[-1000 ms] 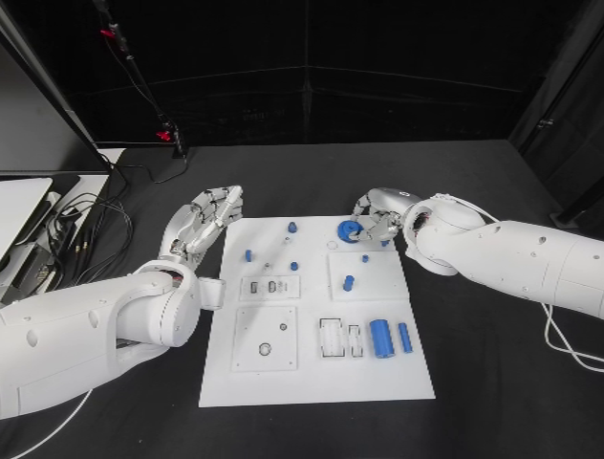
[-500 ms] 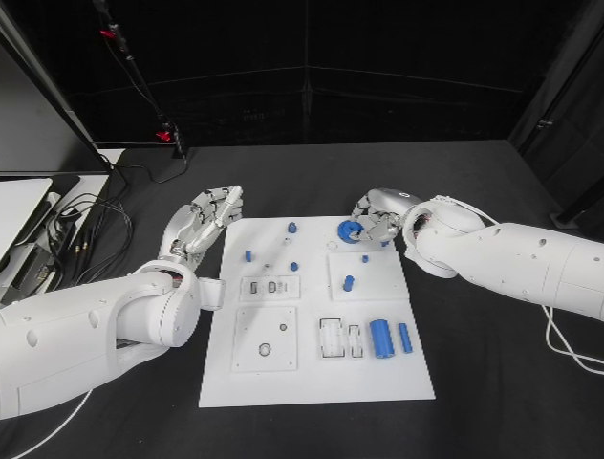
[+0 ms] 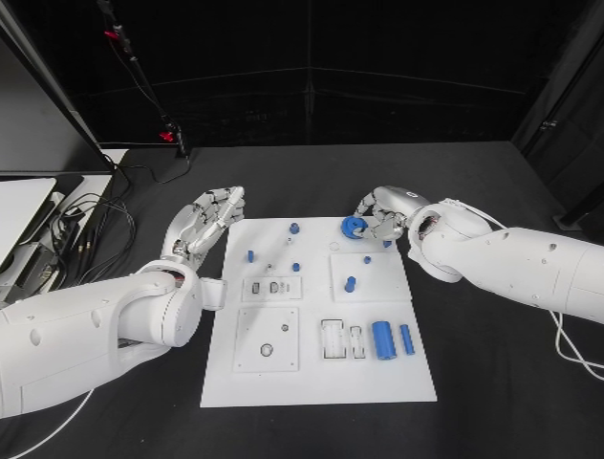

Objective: Assemble the parts on the task board

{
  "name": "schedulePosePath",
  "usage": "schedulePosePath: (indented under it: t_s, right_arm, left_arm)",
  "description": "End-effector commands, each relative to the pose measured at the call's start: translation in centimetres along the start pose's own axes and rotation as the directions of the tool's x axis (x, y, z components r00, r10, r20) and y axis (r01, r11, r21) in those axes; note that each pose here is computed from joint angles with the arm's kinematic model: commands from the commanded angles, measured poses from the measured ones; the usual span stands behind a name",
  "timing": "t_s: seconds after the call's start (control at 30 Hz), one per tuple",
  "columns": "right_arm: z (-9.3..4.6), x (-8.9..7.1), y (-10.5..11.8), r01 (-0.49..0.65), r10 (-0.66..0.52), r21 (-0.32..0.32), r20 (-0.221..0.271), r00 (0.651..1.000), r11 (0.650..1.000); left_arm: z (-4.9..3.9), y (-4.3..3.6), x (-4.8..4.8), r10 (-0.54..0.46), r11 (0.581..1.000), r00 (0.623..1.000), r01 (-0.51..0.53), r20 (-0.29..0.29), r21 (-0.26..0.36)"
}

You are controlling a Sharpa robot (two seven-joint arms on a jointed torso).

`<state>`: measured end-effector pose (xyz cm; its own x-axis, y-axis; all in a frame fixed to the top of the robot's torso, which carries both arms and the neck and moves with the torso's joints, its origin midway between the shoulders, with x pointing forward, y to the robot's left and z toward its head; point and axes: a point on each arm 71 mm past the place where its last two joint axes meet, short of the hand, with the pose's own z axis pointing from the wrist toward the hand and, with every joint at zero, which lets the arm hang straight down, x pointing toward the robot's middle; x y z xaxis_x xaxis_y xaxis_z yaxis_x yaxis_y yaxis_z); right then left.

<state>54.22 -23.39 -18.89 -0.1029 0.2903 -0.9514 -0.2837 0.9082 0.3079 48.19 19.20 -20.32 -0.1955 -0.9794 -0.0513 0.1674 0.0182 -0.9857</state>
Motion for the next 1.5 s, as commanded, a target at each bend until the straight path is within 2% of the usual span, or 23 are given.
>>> schedulePosePath:
  t_s: [0.03,0.27,0.43,0.73,0.97,1.27,1.5]
  right_arm:
    - [-0.3,-0.9,0.5,-0.049,0.053,-0.044,0.092,0.994,0.998]
    - [-0.6,-2.4,2.3,-0.084,0.095,-0.098,0.119,0.988,0.992]
    - [-0.3,-2.6,4.3,-0.096,0.110,-0.138,0.098,0.989,0.986]
    - [0.7,-1.4,8.1,-0.106,0.114,-0.204,0.029,0.993,0.973]
    - [1.6,-0.6,9.8,-0.083,0.086,-0.233,0.003,0.996,0.969]
    - [2.7,0.8,10.8,-0.070,0.060,-0.233,-0.047,0.997,0.970]
    - [3.2,1.9,10.7,-0.055,0.037,-0.210,-0.089,0.995,0.976]
  left_arm:
    - [-0.17,-1.78,0.04,-0.001,0.971,1.000,0.004,-0.010,0.237]
    - [-0.15,-1.76,-0.01,-0.001,0.972,1.000,0.003,-0.010,0.236]
    - [-0.09,-1.74,0.11,-0.002,0.972,1.000,0.005,-0.012,0.235]
    - [-0.06,-1.74,0.17,-0.003,0.972,1.000,0.006,-0.014,0.234]
    - [-0.05,-1.73,0.17,-0.003,0.972,1.000,0.006,-0.014,0.233]
    - [-0.06,-1.75,0.23,-0.004,0.972,1.000,0.007,-0.015,0.233]
    - [-0.08,-1.76,0.22,-0.003,0.972,1.000,0.007,-0.015,0.233]
